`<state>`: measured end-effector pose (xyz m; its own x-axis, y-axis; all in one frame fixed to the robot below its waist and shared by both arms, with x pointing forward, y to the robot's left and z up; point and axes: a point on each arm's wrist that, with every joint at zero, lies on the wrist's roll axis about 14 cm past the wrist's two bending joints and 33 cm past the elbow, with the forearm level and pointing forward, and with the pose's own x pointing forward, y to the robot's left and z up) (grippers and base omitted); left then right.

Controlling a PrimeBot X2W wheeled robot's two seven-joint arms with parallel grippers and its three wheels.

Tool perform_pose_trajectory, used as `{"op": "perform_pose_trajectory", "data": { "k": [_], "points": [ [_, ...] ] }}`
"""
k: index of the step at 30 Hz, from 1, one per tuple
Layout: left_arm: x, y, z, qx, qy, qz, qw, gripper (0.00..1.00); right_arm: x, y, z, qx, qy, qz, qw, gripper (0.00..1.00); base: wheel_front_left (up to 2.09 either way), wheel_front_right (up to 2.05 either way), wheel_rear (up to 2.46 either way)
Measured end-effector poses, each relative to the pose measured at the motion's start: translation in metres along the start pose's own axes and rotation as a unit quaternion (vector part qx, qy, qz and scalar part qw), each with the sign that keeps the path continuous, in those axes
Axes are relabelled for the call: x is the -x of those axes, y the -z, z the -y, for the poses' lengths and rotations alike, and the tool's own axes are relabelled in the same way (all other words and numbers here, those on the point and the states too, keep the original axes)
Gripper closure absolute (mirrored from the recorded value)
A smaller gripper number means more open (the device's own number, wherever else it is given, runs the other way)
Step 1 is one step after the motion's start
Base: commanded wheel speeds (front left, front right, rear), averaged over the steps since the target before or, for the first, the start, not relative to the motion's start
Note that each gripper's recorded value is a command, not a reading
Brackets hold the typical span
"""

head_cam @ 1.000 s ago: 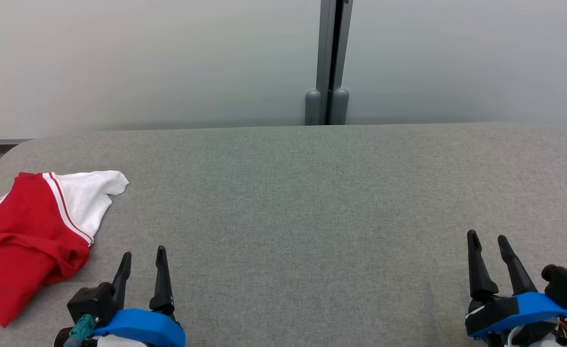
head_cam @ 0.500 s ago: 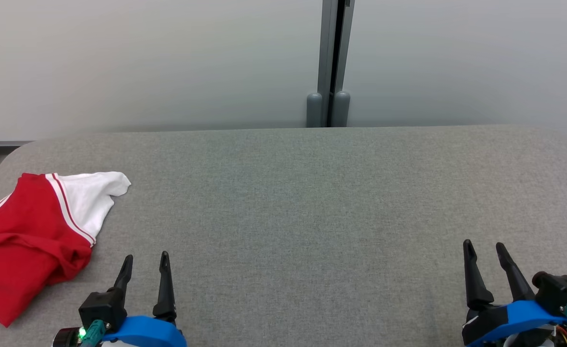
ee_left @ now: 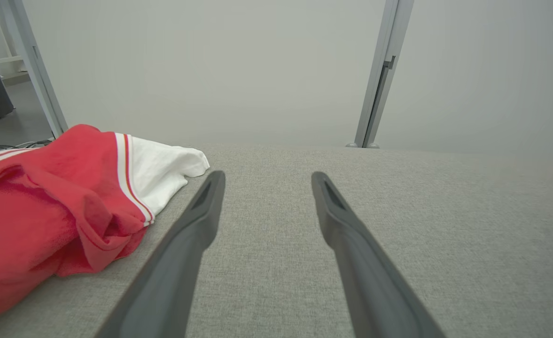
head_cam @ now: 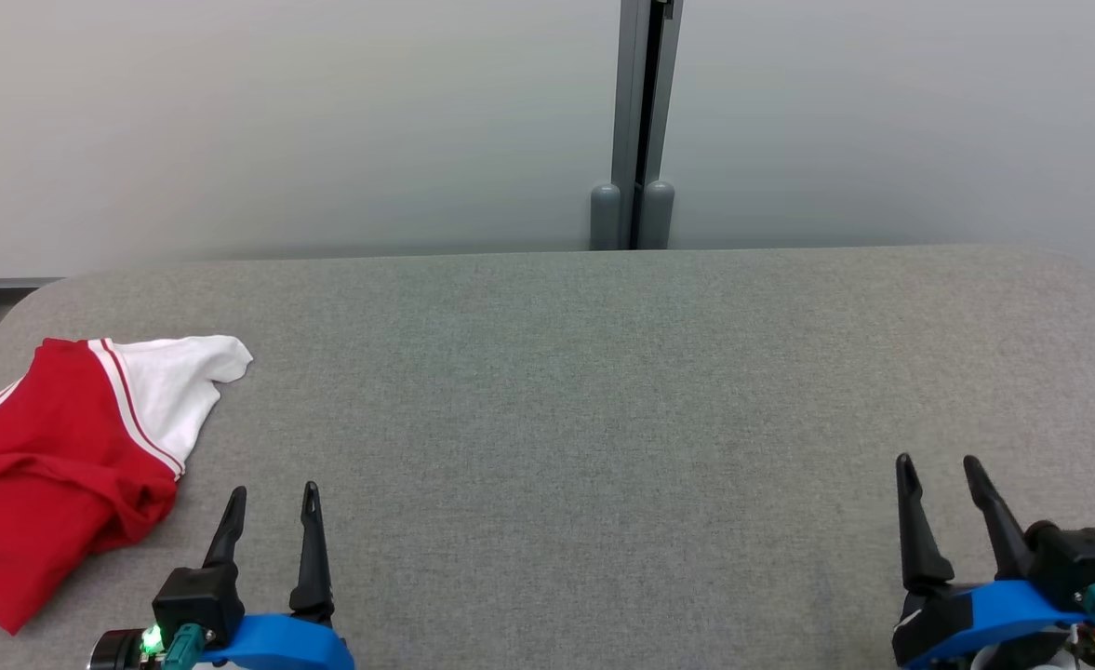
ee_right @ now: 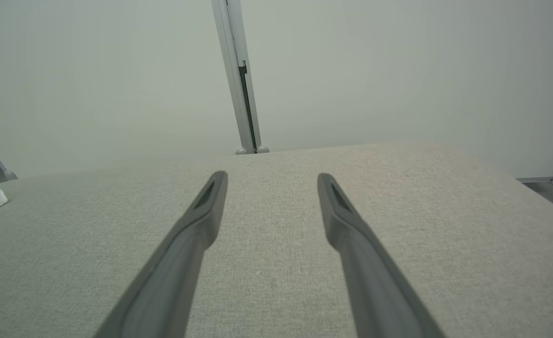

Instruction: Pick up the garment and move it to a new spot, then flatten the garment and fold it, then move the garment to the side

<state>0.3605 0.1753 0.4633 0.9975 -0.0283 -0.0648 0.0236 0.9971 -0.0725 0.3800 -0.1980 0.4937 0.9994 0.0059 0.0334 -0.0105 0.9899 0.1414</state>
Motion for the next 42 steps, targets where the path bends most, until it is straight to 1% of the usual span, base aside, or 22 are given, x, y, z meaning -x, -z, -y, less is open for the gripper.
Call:
{"op": "perform_pose_trajectory", "data": {
  "k": [3, 7, 12, 14, 19, 24, 26, 31, 36, 40, 42],
  "points": [
    [0.001, 0.002, 0.0, -0.007, -0.001, -0.002, 1.0, 0.0, 0.003, 0.01, -0.002, 0.008, -0.004, -0.014, 1.0, 0.0, 0.0, 0.0, 0.0],
    [0.003, 0.006, -0.001, -0.016, -0.001, -0.006, 1.0, 0.0, 0.002, 0.014, -0.006, 0.022, -0.013, -0.02, 0.999, 0.0, 0.0, 0.0, 0.0],
    [0.009, 0.008, -0.011, -0.009, -0.02, -0.009, 1.0, 0.0, -0.004, 0.017, -0.016, 0.024, -0.029, -0.023, 0.999, 0.0, 0.0, 0.0, 0.0],
    [0.013, 0.006, -0.019, -0.008, -0.034, -0.005, 0.999, 0.0, -0.009, 0.018, -0.026, 0.021, -0.043, -0.024, 0.999, 0.0, 0.0, 0.0, 0.0],
    [0.036, 0.002, -0.05, -0.002, -0.086, 0.004, 0.996, 0.0, -0.021, 0.025, -0.071, 0.017, -0.106, -0.032, 0.994, 0.0, 0.0, 0.0, 0.0],
    [0.07, 0.0, -0.087, 0.001, -0.155, 0.011, 0.988, 0.0, -0.03, 0.032, -0.122, 0.017, -0.175, -0.041, 0.983, 0.0, 0.0, 0.0, 0.0],
    [0.086, 0.003, -0.104, 0.003, -0.187, 0.009, 0.982, 0.0, -0.031, 0.036, -0.142, 0.017, -0.203, -0.046, 0.978, 0.0, 0.0, 0.0, 0.0],
    [0.123, 0.009, -0.132, 0.013, -0.25, 0.004, 0.968, 0.0, -0.031, 0.048, -0.187, 0.014, -0.264, -0.06, 0.963, 0.0, 0.0, 0.0, 0.0],
    [0.147, 0.015, -0.15, 0.015, -0.298, -0.007, 0.955, 0.0, -0.027, 0.063, -0.22, 0.009, -0.31, -0.079, 0.947, 0.0, 0.0, 0.0, 0.0],
    [0.155, 0.016, -0.158, 0.016, -0.323, -0.013, 0.946, 0.0, -0.026, 0.074, -0.237, 0.007, -0.338, -0.091, 0.937, 0.0, 0.0, 0.0, 0.0],
    [0.159, 0.019, -0.159, 0.017, -0.328, -0.017, 0.944, 0.0, -0.026, 0.075, -0.242, 0.006, -0.346, -0.093, 0.934, 0.0, 0.0, 0.0, 0.0]
  ]
}}
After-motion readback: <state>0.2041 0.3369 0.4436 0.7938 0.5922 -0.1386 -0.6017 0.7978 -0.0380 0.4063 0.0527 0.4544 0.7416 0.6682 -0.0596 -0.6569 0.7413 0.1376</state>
